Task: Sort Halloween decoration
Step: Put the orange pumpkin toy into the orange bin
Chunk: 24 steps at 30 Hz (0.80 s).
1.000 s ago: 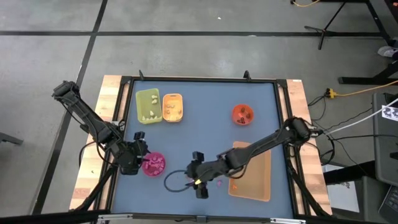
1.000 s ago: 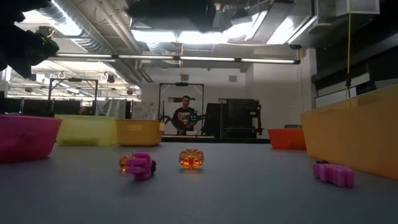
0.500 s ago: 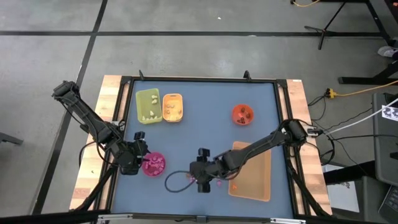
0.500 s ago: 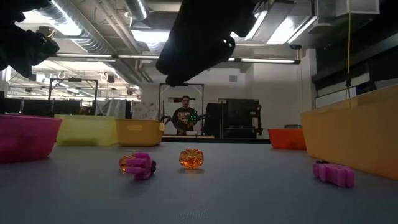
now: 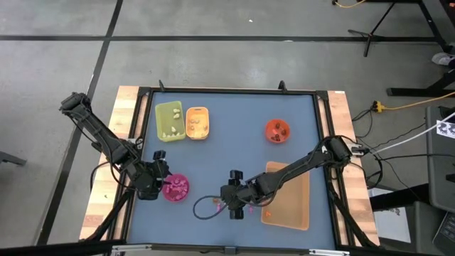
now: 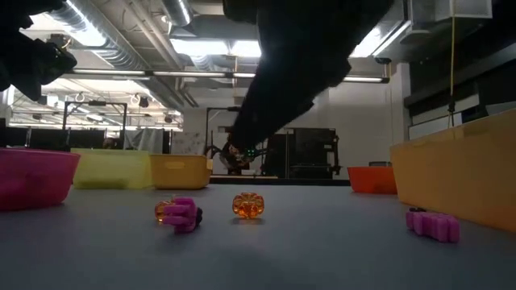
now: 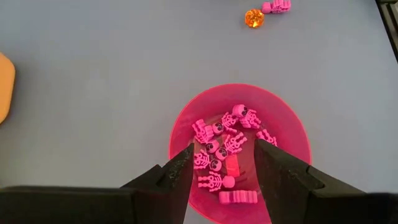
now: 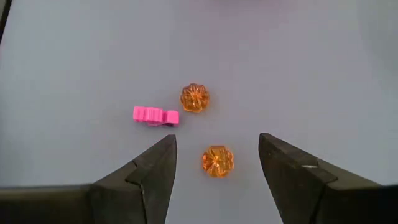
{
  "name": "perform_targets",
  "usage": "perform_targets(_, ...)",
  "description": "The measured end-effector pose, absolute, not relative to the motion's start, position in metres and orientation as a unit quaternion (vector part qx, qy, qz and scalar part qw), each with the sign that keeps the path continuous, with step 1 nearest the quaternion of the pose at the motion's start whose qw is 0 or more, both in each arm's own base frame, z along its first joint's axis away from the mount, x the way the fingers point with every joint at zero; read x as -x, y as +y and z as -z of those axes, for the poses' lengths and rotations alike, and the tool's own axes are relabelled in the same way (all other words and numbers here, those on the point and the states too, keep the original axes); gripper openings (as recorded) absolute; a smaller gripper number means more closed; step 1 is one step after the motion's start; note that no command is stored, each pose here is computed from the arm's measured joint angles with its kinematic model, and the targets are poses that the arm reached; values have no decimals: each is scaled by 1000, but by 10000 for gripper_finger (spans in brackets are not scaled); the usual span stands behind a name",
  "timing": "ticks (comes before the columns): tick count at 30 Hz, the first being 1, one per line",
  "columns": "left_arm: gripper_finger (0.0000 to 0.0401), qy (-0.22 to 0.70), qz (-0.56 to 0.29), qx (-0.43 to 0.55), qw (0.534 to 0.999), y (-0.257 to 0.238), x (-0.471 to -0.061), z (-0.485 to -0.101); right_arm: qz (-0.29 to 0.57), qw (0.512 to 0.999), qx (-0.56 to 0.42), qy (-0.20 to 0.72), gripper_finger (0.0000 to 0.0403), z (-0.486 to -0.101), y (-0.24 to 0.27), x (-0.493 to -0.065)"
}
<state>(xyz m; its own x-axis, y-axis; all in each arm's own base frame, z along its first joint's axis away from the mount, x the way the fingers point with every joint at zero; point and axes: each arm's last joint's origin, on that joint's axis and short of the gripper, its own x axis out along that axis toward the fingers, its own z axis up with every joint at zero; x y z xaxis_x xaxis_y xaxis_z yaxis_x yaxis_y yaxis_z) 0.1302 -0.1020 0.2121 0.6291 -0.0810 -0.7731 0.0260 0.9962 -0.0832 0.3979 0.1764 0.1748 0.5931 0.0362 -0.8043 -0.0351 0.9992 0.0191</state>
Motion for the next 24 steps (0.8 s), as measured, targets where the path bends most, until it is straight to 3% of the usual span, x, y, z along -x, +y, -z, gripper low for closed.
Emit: perform_targets(24,151,430,30,32,902,-102,-130,-212,-19,903,-7,430,225,-127,175,-395)
